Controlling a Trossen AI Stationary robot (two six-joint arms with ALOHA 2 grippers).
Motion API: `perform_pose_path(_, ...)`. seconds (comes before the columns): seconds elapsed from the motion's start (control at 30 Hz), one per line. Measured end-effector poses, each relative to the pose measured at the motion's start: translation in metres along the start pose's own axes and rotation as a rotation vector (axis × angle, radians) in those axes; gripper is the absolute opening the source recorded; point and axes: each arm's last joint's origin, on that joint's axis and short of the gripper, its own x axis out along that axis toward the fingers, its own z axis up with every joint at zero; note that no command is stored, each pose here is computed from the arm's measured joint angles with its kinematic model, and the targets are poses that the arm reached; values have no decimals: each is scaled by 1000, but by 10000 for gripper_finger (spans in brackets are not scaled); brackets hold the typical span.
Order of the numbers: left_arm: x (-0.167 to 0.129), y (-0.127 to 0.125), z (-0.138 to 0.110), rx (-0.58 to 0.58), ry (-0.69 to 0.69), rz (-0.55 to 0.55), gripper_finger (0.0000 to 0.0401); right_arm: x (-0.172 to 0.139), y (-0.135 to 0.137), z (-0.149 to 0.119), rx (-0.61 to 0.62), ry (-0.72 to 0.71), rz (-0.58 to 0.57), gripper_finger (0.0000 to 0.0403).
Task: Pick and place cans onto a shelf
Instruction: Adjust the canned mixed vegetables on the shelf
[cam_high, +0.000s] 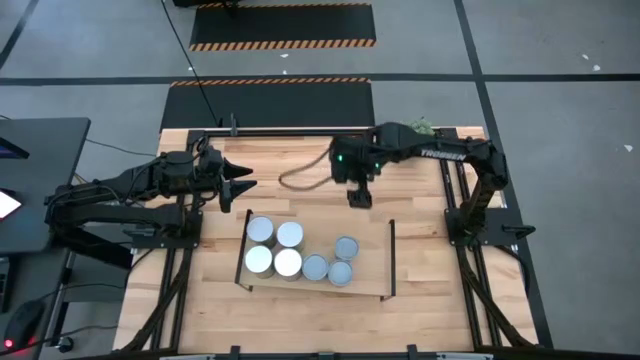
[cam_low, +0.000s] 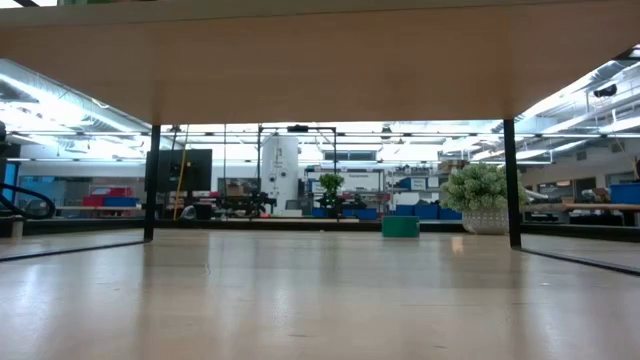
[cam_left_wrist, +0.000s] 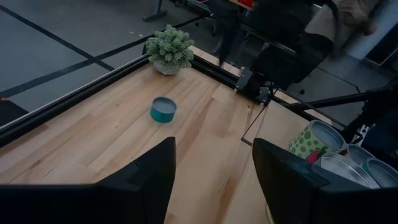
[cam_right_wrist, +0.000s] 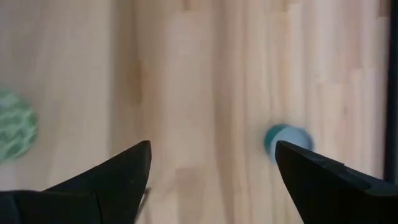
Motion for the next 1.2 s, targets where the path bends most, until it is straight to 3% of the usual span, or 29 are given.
perform_pose_path(0.17,0,0,0,11,0,0,220,-1,-27,4,57,-79,5,350)
perform_pose_path(0.33,0,0,0,41,0,0,220,-1,-29,4,104,-87,37,350)
perform_pose_path(0.53,0,0,0,41,1,0,220,-1,9,10,78,-99,95,350)
perform_pose_path(0.83,0,0,0,40,0,0,220,-5,75,25,114,-242,190,350)
perform_pose_path(1.2,0,0,0,42,4,1,220,-15,139,22,116,-369,134,350)
